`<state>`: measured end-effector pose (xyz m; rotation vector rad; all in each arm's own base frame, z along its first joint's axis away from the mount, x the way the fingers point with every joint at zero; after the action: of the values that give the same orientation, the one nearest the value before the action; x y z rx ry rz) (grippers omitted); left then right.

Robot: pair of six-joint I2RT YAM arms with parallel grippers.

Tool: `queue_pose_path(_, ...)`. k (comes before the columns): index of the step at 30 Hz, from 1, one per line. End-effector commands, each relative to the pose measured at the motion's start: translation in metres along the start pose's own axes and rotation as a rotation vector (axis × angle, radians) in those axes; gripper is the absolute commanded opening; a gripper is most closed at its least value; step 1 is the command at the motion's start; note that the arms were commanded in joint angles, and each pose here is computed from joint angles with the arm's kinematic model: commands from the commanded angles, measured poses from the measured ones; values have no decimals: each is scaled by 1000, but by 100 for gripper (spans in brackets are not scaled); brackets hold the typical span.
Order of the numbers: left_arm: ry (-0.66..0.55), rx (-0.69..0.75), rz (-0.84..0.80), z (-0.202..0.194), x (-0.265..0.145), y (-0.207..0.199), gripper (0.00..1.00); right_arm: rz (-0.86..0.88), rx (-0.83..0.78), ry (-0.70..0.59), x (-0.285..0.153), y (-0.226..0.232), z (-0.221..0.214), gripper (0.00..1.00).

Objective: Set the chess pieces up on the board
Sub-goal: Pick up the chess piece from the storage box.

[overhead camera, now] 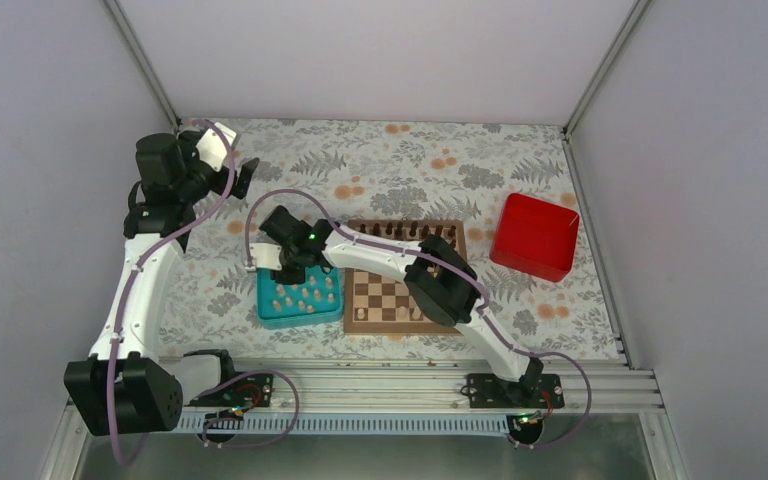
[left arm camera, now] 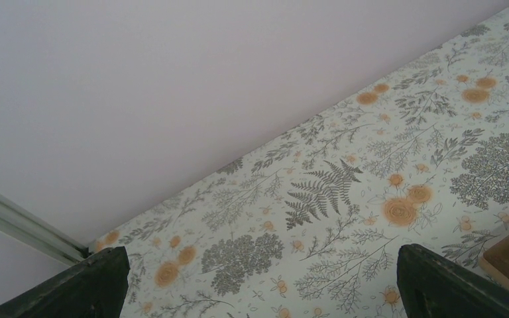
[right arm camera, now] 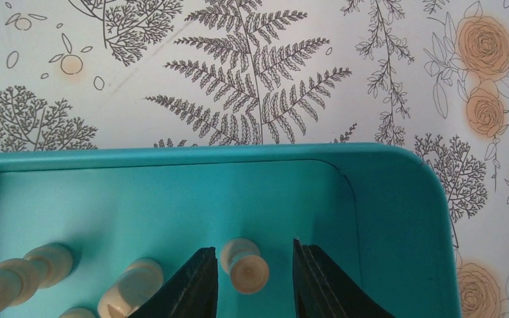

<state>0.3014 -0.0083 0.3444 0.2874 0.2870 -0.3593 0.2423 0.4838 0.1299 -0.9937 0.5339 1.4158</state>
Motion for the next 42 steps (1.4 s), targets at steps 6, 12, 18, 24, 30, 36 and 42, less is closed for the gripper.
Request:
queue_pose_path(6, -17, -9, -7, 1, -2, -1, 100, 25, 25, -4, 6, -2, -2, 27)
queue_pose_path(12, -22, -7, -10, 2, -3, -1, 100, 46, 32, 3, 13, 0, -4, 24)
queue_pose_path(18, -22, -8, -14, 1, -3, -1, 100, 47, 33, 16, 16, 0, -7, 22)
queue_pose_path(24, -23, -8, -14, 2, -3, -1, 100, 43, 40, -4, 10, -3, -5, 12)
queue_pose_path(30, -22, -8, -11, 2, -3, -1, 100, 1, 49, -34, -16, -15, 3, 4)
queue_pose_path(36, -26, -4, 3, 4, -6, 0, 100, -35, 92, -79, -89, -38, 9, 4)
queue_pose_path(42, -23, -1, 19, 4, -6, 2, 100, -72, 154, -40, -165, -38, -40, 4)
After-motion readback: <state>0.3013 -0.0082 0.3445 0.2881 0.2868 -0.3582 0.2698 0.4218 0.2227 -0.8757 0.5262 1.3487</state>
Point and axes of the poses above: each gripper's point midway between its finger pads, its own x axis out along the fingers, its own y axis along the line the jaws close on, z = x × y, the point moved 9 cm from there along -x, back along the fingers, and after that the axes turned 3 degrees about -x, right-handed, at the moved point
